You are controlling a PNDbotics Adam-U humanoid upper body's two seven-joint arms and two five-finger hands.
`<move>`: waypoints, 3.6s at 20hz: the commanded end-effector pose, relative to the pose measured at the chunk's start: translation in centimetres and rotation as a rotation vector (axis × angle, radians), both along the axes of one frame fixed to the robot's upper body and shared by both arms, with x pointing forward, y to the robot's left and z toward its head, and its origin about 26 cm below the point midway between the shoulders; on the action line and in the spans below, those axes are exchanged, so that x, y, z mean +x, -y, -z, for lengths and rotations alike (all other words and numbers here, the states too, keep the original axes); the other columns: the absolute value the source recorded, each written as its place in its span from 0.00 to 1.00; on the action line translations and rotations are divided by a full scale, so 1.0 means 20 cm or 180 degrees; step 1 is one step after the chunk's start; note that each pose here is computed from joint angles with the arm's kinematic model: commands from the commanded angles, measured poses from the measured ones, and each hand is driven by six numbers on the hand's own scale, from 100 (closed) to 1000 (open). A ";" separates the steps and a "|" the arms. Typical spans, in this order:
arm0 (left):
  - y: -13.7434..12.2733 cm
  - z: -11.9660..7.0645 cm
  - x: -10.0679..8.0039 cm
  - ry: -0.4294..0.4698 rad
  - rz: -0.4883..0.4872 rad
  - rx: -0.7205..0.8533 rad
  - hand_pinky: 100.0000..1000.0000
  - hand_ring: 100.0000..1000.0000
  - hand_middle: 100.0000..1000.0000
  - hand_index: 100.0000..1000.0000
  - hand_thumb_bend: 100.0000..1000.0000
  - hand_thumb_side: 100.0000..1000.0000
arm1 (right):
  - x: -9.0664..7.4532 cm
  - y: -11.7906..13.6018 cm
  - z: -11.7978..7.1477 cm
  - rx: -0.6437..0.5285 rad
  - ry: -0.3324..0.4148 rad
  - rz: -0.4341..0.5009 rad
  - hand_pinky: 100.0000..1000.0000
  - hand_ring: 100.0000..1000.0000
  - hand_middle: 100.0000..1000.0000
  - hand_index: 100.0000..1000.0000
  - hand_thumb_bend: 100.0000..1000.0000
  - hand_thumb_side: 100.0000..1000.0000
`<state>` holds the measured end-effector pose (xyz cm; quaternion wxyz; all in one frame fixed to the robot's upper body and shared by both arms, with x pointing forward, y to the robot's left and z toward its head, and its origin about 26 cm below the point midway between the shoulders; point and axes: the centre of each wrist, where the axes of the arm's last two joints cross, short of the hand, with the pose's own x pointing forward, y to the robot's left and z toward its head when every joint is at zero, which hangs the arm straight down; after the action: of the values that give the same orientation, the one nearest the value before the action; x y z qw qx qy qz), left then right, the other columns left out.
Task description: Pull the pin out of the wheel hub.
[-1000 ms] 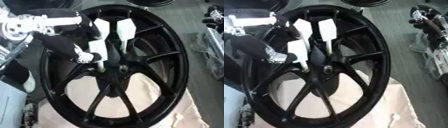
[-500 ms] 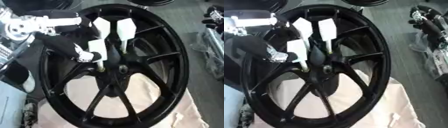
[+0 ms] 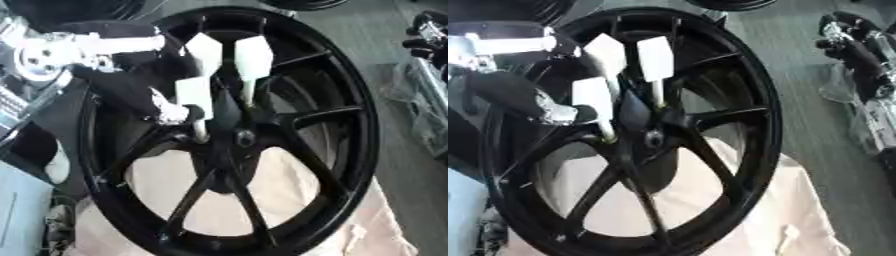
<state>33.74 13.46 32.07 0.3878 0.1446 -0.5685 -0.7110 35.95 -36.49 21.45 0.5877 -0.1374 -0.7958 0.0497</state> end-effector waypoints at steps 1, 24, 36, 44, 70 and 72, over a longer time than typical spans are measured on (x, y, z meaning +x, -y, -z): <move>0.00 -0.03 0.00 -0.0273 -0.0187 0.0144 0.73 0.62 0.63 0.75 0.34 0.41 | -0.01 0.02 -0.06 -0.0066 0.0091 0.0030 0.87 0.75 0.70 0.89 0.08 0.47; 0.00 -0.04 -0.02 -0.0226 -0.0194 -0.0014 0.69 0.53 0.51 0.64 0.14 0.26 | -0.01 0.02 -0.05 -0.0066 0.0084 0.0037 0.87 0.75 0.70 0.89 0.07 0.47; 0.00 -0.06 -0.05 -0.0163 -0.0191 -0.0107 0.67 0.49 0.39 0.37 0.28 0.00 | -0.01 0.03 -0.05 -0.0065 0.0078 0.0037 0.87 0.75 0.70 0.90 0.07 0.48; -0.08 -0.17 -0.15 0.0058 -0.0091 -0.0339 0.66 0.47 0.34 0.31 0.46 0.00 | -0.01 0.03 -0.04 -0.0072 0.0074 0.0056 0.87 0.75 0.70 0.90 0.06 0.48; -0.67 -0.32 -0.29 0.0651 -0.0676 -0.1332 0.65 0.46 0.30 0.27 0.45 0.00 | -0.03 0.09 -0.06 -0.0084 0.0091 0.0161 0.87 0.75 0.70 0.90 0.05 0.49; -0.79 -0.29 -0.30 0.0732 -0.0991 -0.1506 0.65 0.46 0.30 0.27 0.44 0.00 | -0.04 0.10 -0.06 -0.0076 0.0099 0.0180 0.87 0.75 0.70 0.90 0.05 0.48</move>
<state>28.96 28.12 35.72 0.4673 0.1785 -0.7116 -0.4933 35.56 -37.57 21.12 0.5890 -0.1515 -0.7929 0.0380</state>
